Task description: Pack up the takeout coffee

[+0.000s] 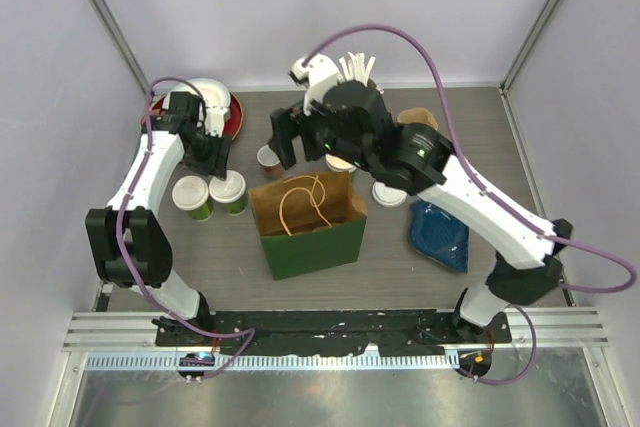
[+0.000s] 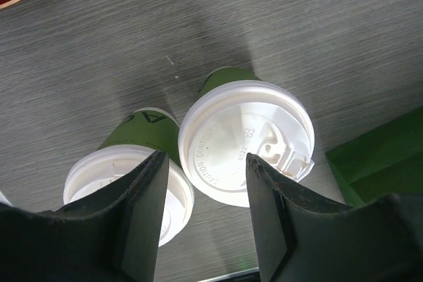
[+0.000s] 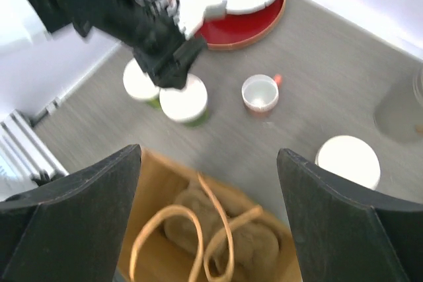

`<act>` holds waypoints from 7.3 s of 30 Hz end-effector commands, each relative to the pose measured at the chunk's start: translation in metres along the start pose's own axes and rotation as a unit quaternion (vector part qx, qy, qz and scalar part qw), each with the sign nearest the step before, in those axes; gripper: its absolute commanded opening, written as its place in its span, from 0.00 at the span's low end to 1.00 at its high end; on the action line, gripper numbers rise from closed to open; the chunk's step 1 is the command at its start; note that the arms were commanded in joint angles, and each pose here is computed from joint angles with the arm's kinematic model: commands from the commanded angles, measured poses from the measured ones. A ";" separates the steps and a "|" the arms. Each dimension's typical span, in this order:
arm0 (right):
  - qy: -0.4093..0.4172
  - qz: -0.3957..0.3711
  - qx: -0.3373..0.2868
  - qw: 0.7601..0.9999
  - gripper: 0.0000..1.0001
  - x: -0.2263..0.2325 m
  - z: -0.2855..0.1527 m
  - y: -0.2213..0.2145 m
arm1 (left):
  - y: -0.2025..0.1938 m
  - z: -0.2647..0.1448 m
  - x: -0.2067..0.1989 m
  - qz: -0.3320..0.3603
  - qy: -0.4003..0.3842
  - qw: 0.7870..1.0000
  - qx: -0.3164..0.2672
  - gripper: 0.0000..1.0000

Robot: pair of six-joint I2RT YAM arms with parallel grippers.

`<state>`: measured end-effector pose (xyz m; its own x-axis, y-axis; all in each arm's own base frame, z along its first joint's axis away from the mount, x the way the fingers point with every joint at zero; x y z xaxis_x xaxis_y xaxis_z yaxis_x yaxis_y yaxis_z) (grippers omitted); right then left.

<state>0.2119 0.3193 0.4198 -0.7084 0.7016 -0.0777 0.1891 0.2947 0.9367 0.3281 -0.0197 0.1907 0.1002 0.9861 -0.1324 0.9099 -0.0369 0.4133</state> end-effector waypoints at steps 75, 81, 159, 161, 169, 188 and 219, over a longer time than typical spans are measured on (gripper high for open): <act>0.056 0.056 0.026 0.996 0.60 0.017 0.180 -0.010 | -0.018 -0.013 -0.003 0.005 -0.104 0.995 0.001 0.00; 0.070 0.038 0.057 0.995 0.59 0.036 0.200 -0.031 | -0.029 -0.016 -0.006 -0.005 -0.116 0.993 0.008 0.00; 0.144 -0.012 0.179 0.973 0.01 0.108 0.208 -0.108 | -0.037 -0.083 0.004 -0.015 -0.073 0.994 -0.080 0.52; 0.142 -0.010 0.174 0.974 0.01 0.107 0.207 -0.105 | -0.037 -0.085 0.005 -0.015 -0.070 0.994 -0.080 0.53; 0.133 0.022 0.151 0.979 0.01 0.095 0.203 -0.085 | -0.028 -0.101 0.005 -0.015 -0.059 0.992 -0.109 0.56; 0.061 0.112 0.025 0.992 0.01 0.021 0.165 0.005 | -0.007 -0.156 -0.028 -0.004 -0.142 0.972 -0.185 0.67; -0.094 0.147 -0.006 0.985 0.01 -0.115 -0.057 0.037 | -0.014 -0.131 -0.152 0.200 -0.294 0.930 -0.095 0.76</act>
<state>0.2865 0.2354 0.4806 -0.4940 0.8562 0.1510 0.3380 0.0291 0.9407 0.2491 -0.1365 0.3165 0.6061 0.6838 -0.4062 0.7210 -0.2567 0.6436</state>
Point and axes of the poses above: each gripper's point midway between its finger pads, its own z axis out along the fingers, its own x axis along the line the jaws close on, y = z × x, the point moved 5 cm from there along -z, back along the fingers, and after that the axes turned 11 degrees about -z, right-handed, at the moved point
